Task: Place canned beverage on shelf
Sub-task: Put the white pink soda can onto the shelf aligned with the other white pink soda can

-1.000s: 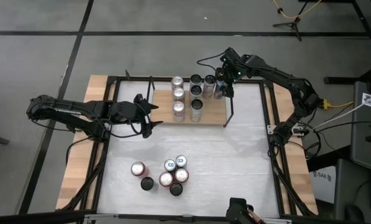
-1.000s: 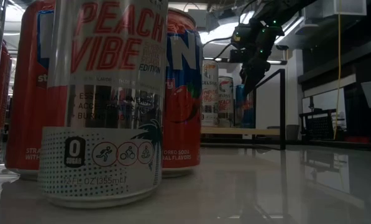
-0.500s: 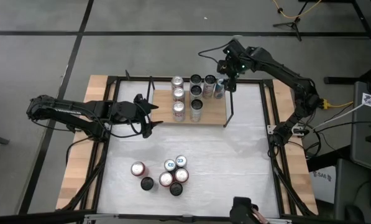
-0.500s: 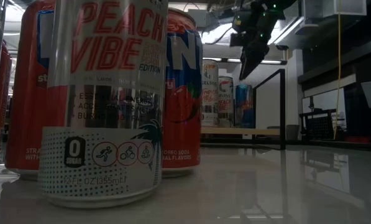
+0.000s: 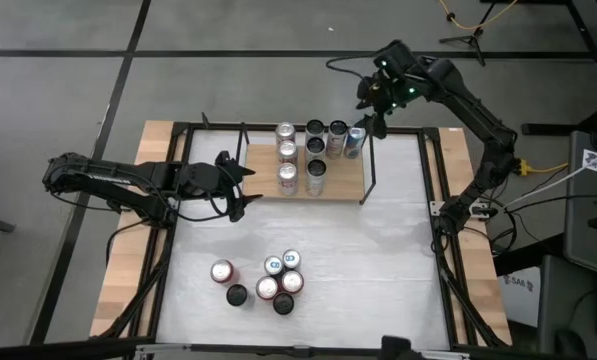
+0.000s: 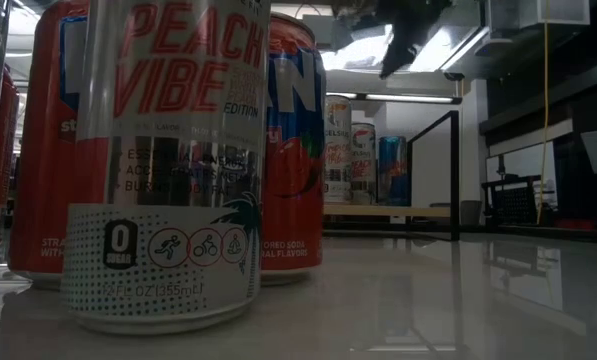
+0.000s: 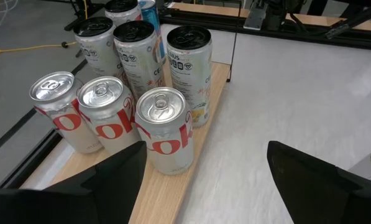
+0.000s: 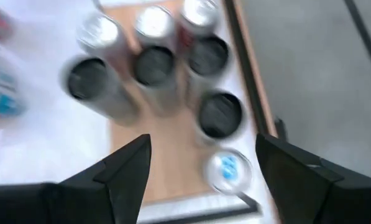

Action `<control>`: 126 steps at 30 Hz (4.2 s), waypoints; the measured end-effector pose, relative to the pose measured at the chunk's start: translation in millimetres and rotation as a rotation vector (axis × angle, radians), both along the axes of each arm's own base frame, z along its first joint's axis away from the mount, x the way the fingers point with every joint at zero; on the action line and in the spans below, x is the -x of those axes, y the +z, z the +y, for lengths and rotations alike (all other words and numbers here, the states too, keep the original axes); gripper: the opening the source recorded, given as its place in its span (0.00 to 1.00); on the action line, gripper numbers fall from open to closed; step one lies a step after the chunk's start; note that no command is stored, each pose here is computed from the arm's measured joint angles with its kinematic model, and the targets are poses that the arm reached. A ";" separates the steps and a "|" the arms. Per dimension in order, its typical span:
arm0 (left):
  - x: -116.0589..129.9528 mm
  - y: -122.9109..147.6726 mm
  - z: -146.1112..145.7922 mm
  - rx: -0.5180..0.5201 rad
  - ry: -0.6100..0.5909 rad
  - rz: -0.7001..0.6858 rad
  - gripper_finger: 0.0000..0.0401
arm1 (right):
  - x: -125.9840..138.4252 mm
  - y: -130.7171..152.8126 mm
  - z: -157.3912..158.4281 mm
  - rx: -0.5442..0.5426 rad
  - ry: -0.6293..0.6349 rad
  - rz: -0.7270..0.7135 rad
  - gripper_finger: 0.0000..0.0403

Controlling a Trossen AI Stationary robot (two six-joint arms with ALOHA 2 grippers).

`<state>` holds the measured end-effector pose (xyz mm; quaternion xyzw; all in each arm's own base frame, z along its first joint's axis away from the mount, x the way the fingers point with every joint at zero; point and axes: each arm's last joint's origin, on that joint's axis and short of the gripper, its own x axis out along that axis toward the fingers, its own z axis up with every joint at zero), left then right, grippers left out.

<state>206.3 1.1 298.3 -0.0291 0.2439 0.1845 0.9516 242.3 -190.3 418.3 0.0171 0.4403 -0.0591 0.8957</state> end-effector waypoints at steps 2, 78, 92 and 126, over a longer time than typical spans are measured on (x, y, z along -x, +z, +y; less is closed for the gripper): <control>-0.3 0.2 -0.2 0.002 -0.003 -0.003 0.81 | -4.7 4.9 8.0 -0.025 0.039 -0.036 0.71; -32.7 27.7 -224.1 0.381 -0.177 0.613 0.79 | -100.9 -24.8 166.7 -0.059 0.469 0.048 0.71; -34.7 27.6 -223.0 0.414 -0.162 0.615 0.79 | -100.5 -24.4 166.8 -0.058 0.469 0.047 0.71; -42.0 13.4 -230.5 0.388 -0.144 0.636 0.95 | -100.4 -24.4 166.8 -0.058 0.469 0.048 0.71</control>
